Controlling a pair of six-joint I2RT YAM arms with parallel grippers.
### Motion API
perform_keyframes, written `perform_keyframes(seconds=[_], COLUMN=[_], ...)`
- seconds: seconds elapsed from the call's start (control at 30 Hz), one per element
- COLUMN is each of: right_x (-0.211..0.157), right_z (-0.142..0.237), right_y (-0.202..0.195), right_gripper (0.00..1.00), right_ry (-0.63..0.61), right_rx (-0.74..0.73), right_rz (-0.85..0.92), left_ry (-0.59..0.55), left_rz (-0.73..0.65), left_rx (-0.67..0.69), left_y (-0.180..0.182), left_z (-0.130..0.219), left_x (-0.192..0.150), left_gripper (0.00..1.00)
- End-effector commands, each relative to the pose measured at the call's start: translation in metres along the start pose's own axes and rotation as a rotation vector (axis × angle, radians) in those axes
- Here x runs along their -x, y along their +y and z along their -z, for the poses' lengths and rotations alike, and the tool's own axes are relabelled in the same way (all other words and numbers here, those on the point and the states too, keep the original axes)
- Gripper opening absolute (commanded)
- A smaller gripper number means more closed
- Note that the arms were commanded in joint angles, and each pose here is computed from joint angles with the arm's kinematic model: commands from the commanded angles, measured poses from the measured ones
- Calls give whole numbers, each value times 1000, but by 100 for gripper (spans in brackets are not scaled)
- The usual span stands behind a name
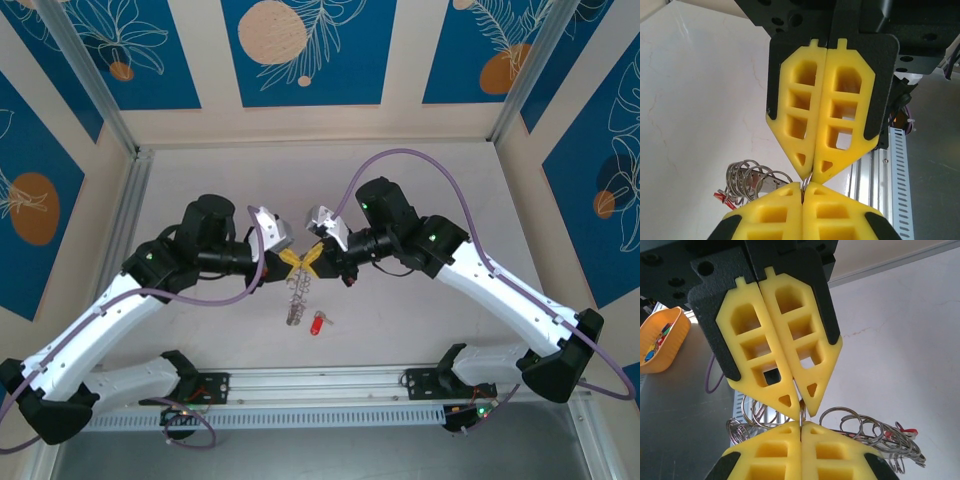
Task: Put the keys on the keyring
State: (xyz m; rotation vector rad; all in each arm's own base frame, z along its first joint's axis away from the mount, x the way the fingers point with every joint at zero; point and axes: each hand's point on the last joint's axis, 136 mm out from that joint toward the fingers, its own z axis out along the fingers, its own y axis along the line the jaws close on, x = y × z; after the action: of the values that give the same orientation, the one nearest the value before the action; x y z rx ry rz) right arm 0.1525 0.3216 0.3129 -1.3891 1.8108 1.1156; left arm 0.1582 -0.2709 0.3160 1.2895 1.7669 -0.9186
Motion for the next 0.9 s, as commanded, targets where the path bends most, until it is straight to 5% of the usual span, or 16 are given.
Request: perform_keyframes(seconds=[0.0,0.07,0.27,0.87], right_x=[29,27,18,3], right_z=[10,13,20,32], right_y=[25,29,20,11], right_gripper=[0,1,36,30], right_ry=[-118,-146,-193,-281], right_rx=[85,102,108,130], right_rz=[110,115,37,-11], left_ry=[-70,-105,-208,-381], left_rz=[-14,-12,-29,-33], left_rx=[1,17,32,-109], left_y=[-1,0,-3,-21], left_z=[-3,-1,7,14], left_x=[9,11,20,40], left_gripper=[0,0,0,0])
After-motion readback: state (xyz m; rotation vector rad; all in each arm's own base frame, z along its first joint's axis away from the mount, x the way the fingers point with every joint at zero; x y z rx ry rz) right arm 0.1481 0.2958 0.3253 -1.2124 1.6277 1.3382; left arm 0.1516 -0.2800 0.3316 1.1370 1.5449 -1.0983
